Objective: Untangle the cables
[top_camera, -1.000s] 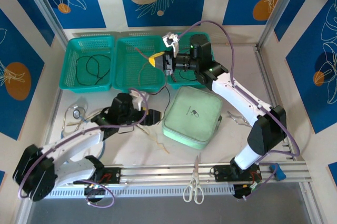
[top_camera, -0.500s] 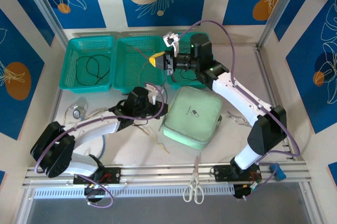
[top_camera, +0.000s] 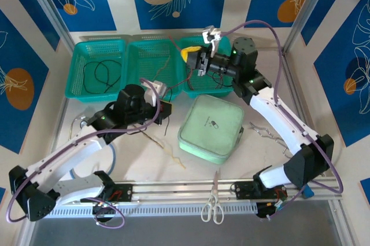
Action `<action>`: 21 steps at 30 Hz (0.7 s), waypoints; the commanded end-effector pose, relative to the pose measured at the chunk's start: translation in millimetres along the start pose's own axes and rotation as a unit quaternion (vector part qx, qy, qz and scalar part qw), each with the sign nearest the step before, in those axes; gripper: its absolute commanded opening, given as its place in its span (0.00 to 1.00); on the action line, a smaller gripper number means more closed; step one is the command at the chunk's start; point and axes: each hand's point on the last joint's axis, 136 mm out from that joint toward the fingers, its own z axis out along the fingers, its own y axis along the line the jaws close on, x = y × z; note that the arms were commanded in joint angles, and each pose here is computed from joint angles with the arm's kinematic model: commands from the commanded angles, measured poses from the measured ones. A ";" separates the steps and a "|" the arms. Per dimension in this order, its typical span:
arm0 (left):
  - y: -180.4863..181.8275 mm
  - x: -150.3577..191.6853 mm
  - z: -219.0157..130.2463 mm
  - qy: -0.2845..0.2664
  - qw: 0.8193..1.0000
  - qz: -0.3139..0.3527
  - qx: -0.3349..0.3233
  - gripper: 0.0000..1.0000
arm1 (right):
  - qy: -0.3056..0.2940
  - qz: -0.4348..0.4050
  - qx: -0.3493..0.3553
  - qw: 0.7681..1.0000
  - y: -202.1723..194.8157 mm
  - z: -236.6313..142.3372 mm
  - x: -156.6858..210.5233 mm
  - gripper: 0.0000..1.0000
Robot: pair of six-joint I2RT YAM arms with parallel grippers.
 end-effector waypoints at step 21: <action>56.4 -52.0 -158.8 -0.110 0.967 0.027 -0.228 0.00 | -0.153 0.012 0.222 0.963 -70.1 -123.4 -48.4 0.00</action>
